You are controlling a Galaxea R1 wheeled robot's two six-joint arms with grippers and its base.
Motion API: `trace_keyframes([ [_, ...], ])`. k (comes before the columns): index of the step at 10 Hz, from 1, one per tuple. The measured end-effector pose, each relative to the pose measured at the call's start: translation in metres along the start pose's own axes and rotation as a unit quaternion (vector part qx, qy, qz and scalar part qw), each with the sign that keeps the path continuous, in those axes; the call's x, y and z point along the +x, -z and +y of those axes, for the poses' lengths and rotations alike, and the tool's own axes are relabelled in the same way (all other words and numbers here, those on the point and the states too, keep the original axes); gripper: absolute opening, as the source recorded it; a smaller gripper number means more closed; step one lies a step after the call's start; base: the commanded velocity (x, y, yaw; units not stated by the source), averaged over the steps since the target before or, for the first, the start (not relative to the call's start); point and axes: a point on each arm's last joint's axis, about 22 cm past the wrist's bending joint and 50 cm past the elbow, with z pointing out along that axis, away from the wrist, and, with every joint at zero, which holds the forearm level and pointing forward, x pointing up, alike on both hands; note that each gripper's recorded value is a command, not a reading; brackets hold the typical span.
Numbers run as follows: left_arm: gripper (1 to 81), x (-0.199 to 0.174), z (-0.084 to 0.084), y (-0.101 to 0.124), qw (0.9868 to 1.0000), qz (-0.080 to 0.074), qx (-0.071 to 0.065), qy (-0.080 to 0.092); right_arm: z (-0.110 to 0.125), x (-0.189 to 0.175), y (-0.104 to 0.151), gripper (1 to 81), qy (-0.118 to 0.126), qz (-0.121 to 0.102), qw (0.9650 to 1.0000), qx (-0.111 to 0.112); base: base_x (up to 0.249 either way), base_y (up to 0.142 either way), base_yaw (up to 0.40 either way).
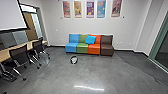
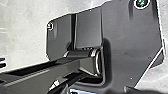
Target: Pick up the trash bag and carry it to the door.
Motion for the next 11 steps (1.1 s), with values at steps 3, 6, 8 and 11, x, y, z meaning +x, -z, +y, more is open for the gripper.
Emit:
trace_keyframes([
  [3, 81.1, -0.0002, 0.0002, 0.0000, 1.0000, 0.000, 0.000, 0.000, 0.0004, 0.0000, -0.0006, 81.1, 0.000, 0.000, 1.0000, -0.001, 0.149, 0.078, 0.000],
  [6, 81.1, -0.0005, -0.0002, 0.0000, 1.0000, 0.000, 0.000, 0.000, 0.0001, -0.0005, -0.0008, 81.1, 0.000, 0.000, 1.0000, -0.001, 0.149, 0.078, 0.000],
  [8, 81.1, -0.0004, 0.0000, 0.0000, 1.0000, 0.000, 0.000, 0.000, -0.0002, -0.0005, -0.0009, 81.1, 0.000, 0.000, 1.0000, -0.001, 0.149, 0.078, 0.000],
  [11, 81.1, -0.0002, -0.0006, 0.0000, 1.0000, 0.000, 0.001, 0.000, -0.0013, -0.0006, -0.0014, 81.1, 0.000, 0.000, 1.0000, 0.000, 0.149, 0.078, 0.000],
])
